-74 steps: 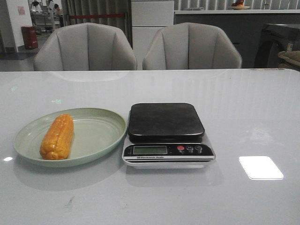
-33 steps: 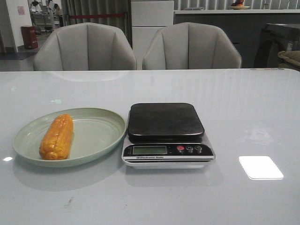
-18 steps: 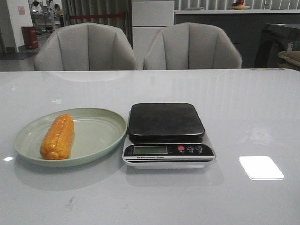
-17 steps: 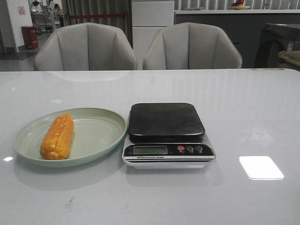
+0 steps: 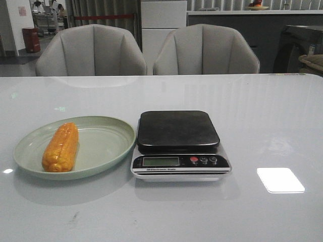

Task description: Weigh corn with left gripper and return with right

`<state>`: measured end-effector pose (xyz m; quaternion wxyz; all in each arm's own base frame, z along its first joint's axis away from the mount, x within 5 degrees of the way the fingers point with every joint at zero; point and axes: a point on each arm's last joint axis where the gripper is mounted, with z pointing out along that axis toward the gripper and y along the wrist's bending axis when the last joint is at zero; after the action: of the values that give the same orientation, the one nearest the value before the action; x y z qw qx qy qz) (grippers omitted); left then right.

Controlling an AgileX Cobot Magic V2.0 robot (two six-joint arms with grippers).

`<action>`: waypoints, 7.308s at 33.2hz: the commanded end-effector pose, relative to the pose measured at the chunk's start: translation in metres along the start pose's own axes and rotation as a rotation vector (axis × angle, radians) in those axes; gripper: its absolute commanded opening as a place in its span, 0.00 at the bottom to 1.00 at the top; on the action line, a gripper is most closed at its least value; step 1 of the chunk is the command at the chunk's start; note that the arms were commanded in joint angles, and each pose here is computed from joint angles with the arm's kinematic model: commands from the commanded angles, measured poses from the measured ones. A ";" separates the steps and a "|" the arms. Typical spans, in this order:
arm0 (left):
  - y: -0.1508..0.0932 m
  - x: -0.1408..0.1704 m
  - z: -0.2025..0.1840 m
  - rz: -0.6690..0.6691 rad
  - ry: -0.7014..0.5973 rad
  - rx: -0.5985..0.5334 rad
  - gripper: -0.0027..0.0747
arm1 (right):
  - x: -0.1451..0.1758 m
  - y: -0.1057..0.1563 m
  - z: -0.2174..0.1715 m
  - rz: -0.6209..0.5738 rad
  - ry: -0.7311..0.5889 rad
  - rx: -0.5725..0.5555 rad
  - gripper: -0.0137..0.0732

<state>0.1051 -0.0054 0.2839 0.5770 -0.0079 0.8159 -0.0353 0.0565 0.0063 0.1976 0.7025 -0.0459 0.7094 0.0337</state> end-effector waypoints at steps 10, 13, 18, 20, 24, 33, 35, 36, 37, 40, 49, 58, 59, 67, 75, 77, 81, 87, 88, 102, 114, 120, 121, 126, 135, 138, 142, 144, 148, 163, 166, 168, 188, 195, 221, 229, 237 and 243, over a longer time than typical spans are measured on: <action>-0.017 -0.020 0.004 0.082 -0.058 0.125 0.70 | -0.004 0.000 -0.001 -0.006 -0.083 0.005 0.36; -0.020 -0.030 0.005 0.086 -0.066 0.141 0.79 | -0.004 0.000 -0.001 -0.006 -0.083 0.005 0.36; -0.031 -0.047 0.018 0.084 -0.019 0.183 0.79 | -0.004 0.000 -0.001 -0.006 -0.083 0.005 0.36; -0.038 -0.051 0.029 0.096 0.035 0.203 0.79 | -0.004 0.000 -0.001 -0.006 -0.083 0.005 0.36; -0.055 -0.055 0.054 0.133 0.166 0.242 0.79 | -0.004 0.000 -0.001 -0.006 -0.083 0.005 0.36; -0.086 -0.051 0.120 0.165 0.414 0.258 0.77 | -0.004 0.000 -0.001 -0.006 -0.083 0.005 0.36; -0.091 -0.047 0.135 0.145 0.465 0.251 0.77 | -0.004 0.000 -0.001 -0.006 -0.083 0.005 0.36; -0.093 -0.046 0.141 0.135 0.485 0.248 0.77 | -0.004 0.000 -0.001 -0.006 -0.083 0.005 0.36; -0.095 -0.043 0.149 0.125 0.506 0.247 0.77 | -0.004 0.000 -0.001 -0.006 -0.083 0.005 0.36; -0.103 -0.040 0.165 0.074 0.546 0.254 0.77 | -0.004 0.000 -0.001 -0.006 -0.083 0.005 0.36; -0.113 -0.011 0.207 0.052 0.684 0.231 0.77 | -0.004 0.000 -0.001 -0.006 -0.083 0.005 0.36; -0.117 0.024 0.232 0.000 0.798 0.209 0.76 | -0.004 0.000 -0.001 -0.006 -0.084 0.005 0.36; -0.117 0.028 0.234 -0.001 0.810 0.209 0.74 | -0.004 0.000 -0.001 -0.006 -0.084 0.005 0.36; -0.122 0.022 0.239 -0.034 0.812 0.218 0.30 | -0.004 0.000 -0.001 -0.006 -0.084 0.005 0.36; -0.142 -0.017 0.245 -0.189 0.714 0.286 0.20 | -0.004 0.000 -0.001 -0.006 -0.084 0.005 0.36; -0.148 -0.024 0.245 -0.198 0.686 0.303 0.20 | -0.004 0.000 -0.001 -0.006 -0.084 0.005 0.36; -0.166 -0.033 0.243 -0.178 0.651 0.350 0.20 | -0.004 0.000 -0.001 -0.006 -0.084 0.005 0.36; -0.203 -0.041 0.238 -0.134 0.621 0.435 0.20 | -0.004 0.000 -0.001 -0.006 -0.084 0.005 0.36; -0.207 -0.041 0.238 -0.130 0.618 0.444 0.20 | -0.004 0.000 -0.001 -0.006 -0.084 0.005 0.36; -0.264 -0.022 0.247 -0.105 0.658 0.536 0.22 | -0.004 0.000 -0.001 -0.006 -0.084 0.005 0.36; -0.268 -0.021 0.251 -0.124 0.692 0.543 0.73 | -0.004 0.000 -0.001 -0.006 -0.084 0.005 0.36; -0.270 -0.048 0.241 -0.067 0.653 0.573 0.72 | -0.004 0.000 -0.001 -0.006 -0.084 0.005 0.36; -0.268 -0.053 0.238 -0.061 0.642 0.576 0.72 | -0.004 0.000 -0.001 -0.006 -0.084 0.005 0.36; -0.251 -0.080 0.217 -0.006 0.619 0.570 0.72 | -0.004 0.000 -0.001 -0.006 -0.084 0.005 0.36; -0.206 -0.132 0.152 0.090 0.490 0.541 0.72 | -0.004 0.000 -0.001 -0.006 -0.084 0.005 0.36; -0.192 -0.137 0.130 0.103 0.455 0.538 0.72 | -0.004 0.000 -0.001 -0.006 -0.084 0.005 0.36; -0.169 -0.139 0.096 0.139 0.389 0.521 0.72 | -0.004 0.000 -0.001 -0.006 -0.084 0.005 0.36; -0.157 -0.138 0.081 0.163 0.360 0.508 0.72 | -0.004 0.000 -0.001 -0.006 -0.084 0.005 0.36; -0.133 -0.131 0.051 0.209 0.305 0.480 0.72 | -0.004 0.000 -0.001 -0.006 -0.084 0.005 0.36; -0.054 -0.083 -0.051 0.224 0.073 0.463 0.72 | -0.004 0.000 -0.001 -0.006 -0.084 0.005 0.36; -0.039 -0.070 -0.070 0.207 0.012 0.472 0.72 | -0.004 0.000 -0.001 -0.006 -0.084 0.005 0.36; -0.030 -0.060 -0.080 0.197 -0.022 0.477 0.72 | -0.004 0.000 -0.001 -0.006 -0.084 0.005 0.36; 0.002 0.011 -0.100 0.181 -0.187 0.496 0.19 | -0.005 0.000 -0.001 -0.022 -0.090 0.006 0.36; 0.000 0.013 -0.097 0.179 -0.198 0.498 0.19 | -0.013 0.000 -0.002 -0.041 -0.177 0.005 0.36; 0.000 0.013 -0.098 0.178 -0.197 0.500 0.19 | -0.117 -0.003 0.019 -0.018 -0.035 0.011 0.36; 0.000 0.013 -0.098 0.178 -0.197 0.500 0.19 | -0.109 -0.003 0.019 -0.013 0.049 0.011 0.36; 0.000 0.013 -0.098 0.178 -0.197 0.500 0.19 | -0.109 0.000 0.019 0.111 0.052 -0.016 0.59; 0.000 0.013 -0.098 0.178 -0.197 0.500 0.19 | -0.112 0.001 0.021 0.110 0.055 -0.035 0.86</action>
<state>0.0095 -0.0014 0.2903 0.6046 0.2103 0.7487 -0.1723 0.0750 0.0111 0.2893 0.6448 -0.0175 0.7603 0.0767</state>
